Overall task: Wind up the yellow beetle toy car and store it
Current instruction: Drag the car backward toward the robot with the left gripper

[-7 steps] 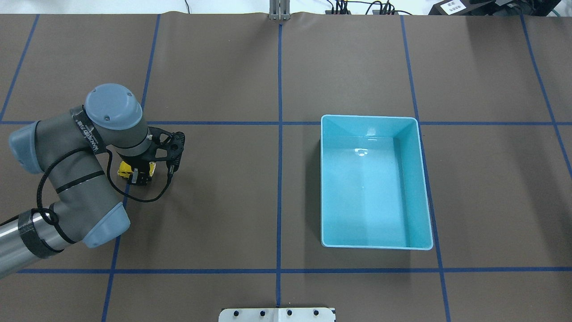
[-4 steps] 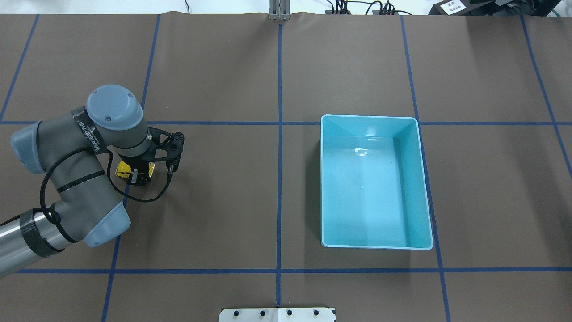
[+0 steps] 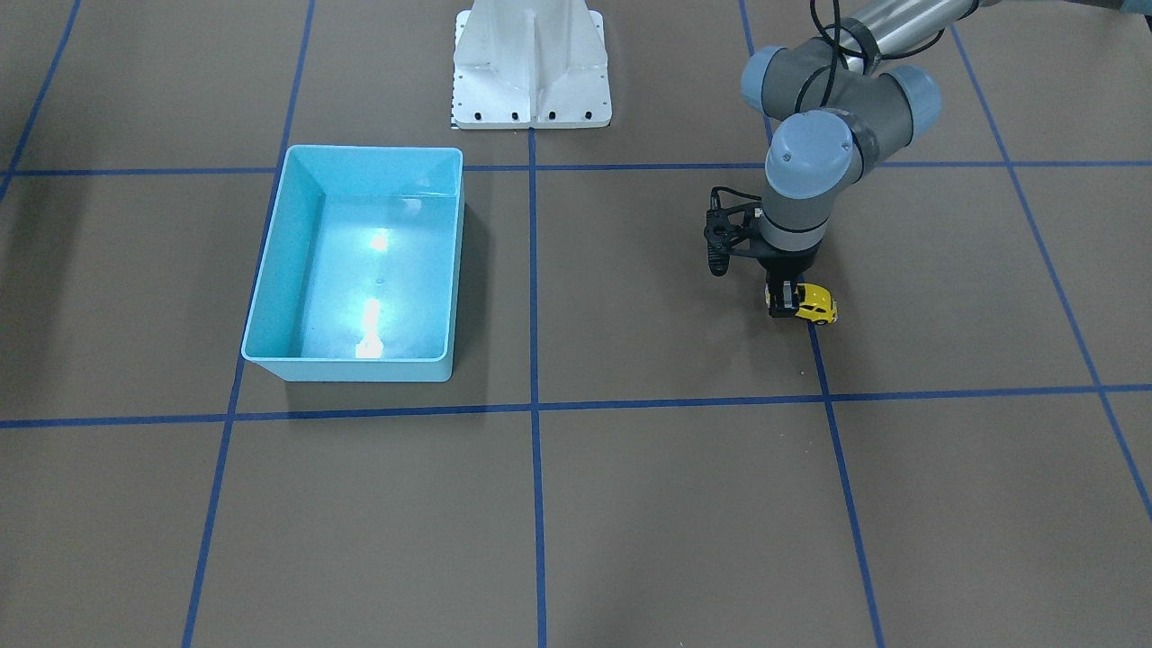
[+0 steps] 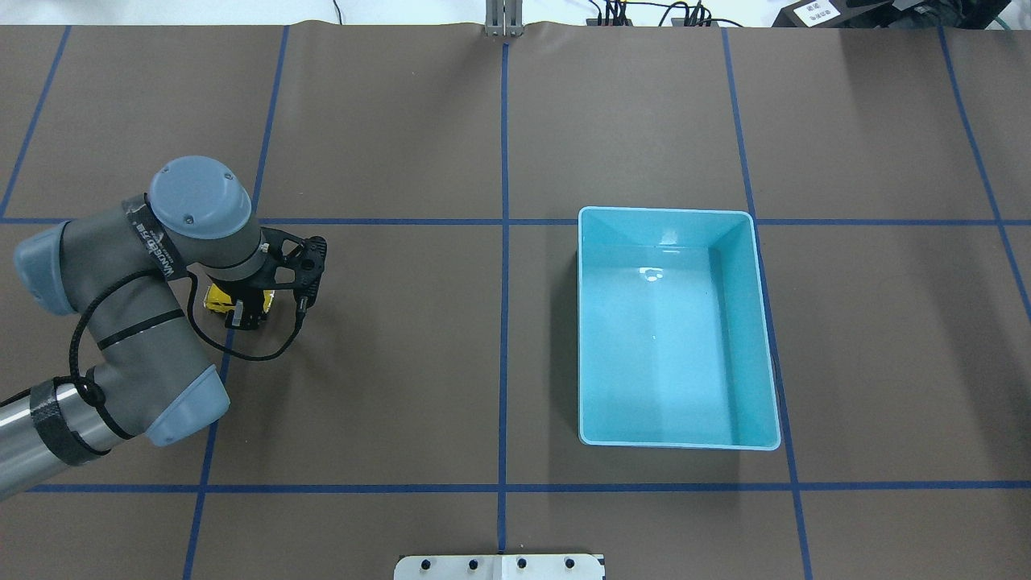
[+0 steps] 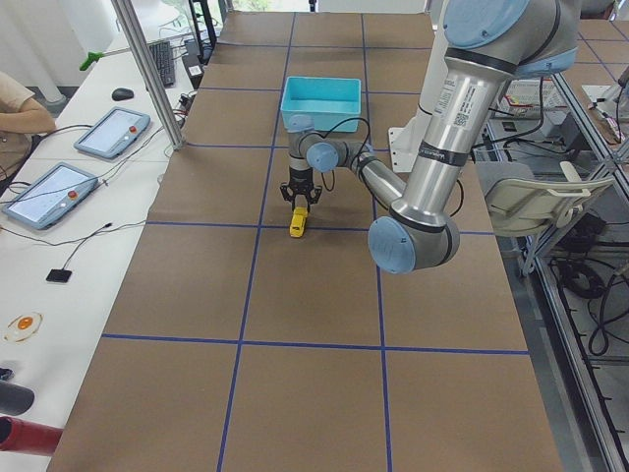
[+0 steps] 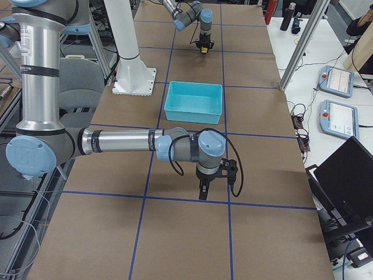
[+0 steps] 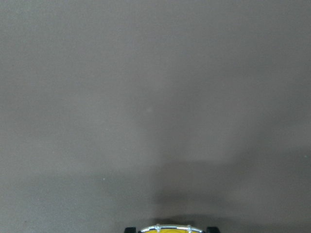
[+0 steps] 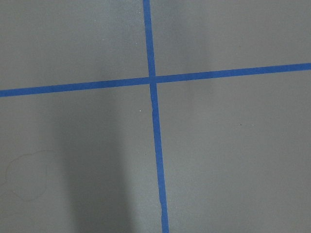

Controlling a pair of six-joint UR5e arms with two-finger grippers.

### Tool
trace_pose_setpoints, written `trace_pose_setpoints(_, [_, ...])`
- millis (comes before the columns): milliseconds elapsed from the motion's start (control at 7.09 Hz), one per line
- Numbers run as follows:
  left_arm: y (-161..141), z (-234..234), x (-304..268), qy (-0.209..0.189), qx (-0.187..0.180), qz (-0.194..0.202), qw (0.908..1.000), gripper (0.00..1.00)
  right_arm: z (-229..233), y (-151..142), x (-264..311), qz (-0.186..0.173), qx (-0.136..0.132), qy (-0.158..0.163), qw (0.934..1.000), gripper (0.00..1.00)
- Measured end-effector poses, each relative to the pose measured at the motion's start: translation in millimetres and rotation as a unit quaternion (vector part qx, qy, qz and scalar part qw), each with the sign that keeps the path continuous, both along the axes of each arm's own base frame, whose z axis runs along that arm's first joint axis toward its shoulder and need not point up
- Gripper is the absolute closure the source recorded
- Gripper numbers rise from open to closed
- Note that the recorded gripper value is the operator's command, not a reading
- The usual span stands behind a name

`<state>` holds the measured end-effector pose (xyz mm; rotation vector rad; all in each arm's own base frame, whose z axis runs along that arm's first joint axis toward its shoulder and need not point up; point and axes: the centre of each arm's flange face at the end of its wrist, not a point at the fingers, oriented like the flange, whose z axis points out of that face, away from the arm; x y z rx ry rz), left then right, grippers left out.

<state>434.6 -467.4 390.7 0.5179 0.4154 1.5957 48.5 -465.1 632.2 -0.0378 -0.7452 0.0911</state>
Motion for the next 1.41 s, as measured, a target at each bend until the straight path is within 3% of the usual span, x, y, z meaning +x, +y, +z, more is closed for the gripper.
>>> trace_pose_setpoints(1410, [10, 41, -20, 0.008, -0.006, 0.004, 0.9999, 1.00, 0, 2, 0, 0.000, -0.001, 0.000, 1.0000, 0.01])
